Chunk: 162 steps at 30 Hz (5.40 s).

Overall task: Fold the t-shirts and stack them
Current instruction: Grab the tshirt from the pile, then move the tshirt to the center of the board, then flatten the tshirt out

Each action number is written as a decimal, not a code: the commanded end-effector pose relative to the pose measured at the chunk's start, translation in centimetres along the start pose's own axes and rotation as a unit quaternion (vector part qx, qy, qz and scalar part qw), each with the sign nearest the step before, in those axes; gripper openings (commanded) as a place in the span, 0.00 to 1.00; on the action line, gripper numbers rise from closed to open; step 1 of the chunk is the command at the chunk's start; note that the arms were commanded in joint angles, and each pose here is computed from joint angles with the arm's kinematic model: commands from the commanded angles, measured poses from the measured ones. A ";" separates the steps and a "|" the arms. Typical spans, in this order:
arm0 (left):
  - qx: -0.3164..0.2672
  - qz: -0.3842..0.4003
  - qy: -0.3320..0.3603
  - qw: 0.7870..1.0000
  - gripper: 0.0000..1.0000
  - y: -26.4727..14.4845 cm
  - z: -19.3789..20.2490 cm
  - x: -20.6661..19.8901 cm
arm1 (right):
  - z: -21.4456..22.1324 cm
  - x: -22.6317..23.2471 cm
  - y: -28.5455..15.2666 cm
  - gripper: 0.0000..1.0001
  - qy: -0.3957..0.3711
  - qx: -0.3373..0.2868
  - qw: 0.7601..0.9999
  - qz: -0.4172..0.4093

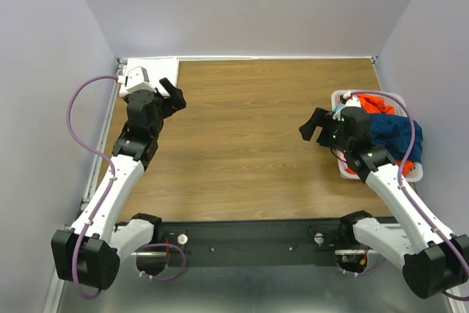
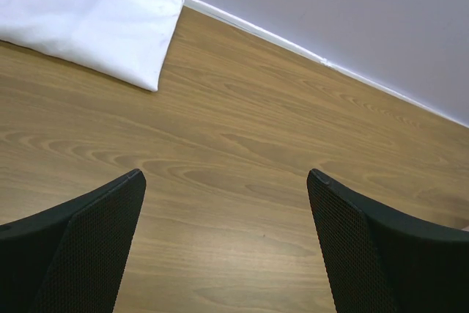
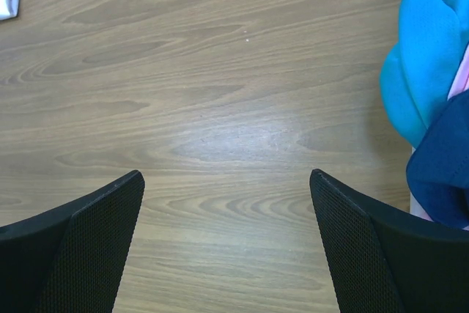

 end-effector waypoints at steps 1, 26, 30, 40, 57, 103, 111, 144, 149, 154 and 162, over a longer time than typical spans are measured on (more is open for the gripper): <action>-0.026 -0.006 0.006 1.000 0.98 0.2 -0.6 0.1 | -2.4 0.8 0.2 1.00 0.011 -0.033 0.999 -0.010; -0.009 -0.031 0.031 0.999 0.98 1.8 0.8 1.3 | -7.1 -11.0 1.9 1.00 0.079 -0.025 0.961 0.262; -0.005 -0.030 0.032 0.999 0.98 1.9 1.0 1.3 | -6.6 -13.9 2.1 1.00 0.101 0.001 0.954 0.283; -0.002 -0.022 0.032 0.999 0.98 2.0 1.1 1.1 | -4.6 -19.0 -0.6 0.98 0.158 0.012 0.916 0.369; 0.002 -0.009 0.030 1.000 0.98 1.5 1.1 0.8 | -7.2 -19.1 0.0 0.10 0.187 -0.013 0.919 0.346; 0.094 -0.050 -0.057 0.993 0.98 0.3 6.5 3.3 | -7.3 5.3 9.5 1.00 -0.183 0.121 0.970 -0.103; 0.171 -0.093 -0.041 0.980 0.98 3.6 12.0 5.7 | 0.3 2.4 6.7 1.00 -0.082 0.153 0.984 -0.035; 0.325 -0.079 -0.030 0.942 0.00 1.4 22.5 7.1 | 16.8 3.9 -0.2 0.99 -0.065 0.292 0.954 -0.032; 0.311 -0.062 -0.031 0.948 0.00 1.0 21.5 6.4 | 18.1 3.6 0.2 0.91 -0.090 0.308 0.947 -0.003; 0.289 -0.042 -0.036 0.956 0.00 0.6 20.0 5.5 | 19.5 2.9 1.2 0.70 -0.114 0.331 0.936 0.034; 0.196 0.011 -0.047 0.979 0.00 1.1 13.5 1.3 | 13.4 4.3 3.7 0.01 -0.134 0.222 0.961 0.092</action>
Point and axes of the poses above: each gripper's point midway between its finger pads, its own y axis out along the fingers, its own x axis along the line the jaws close on, z = x × y, the point moved 4 cm from there along -y, back along the fingers, and after that the axes turned 7 degrees about -y, right-handed, at the moved point
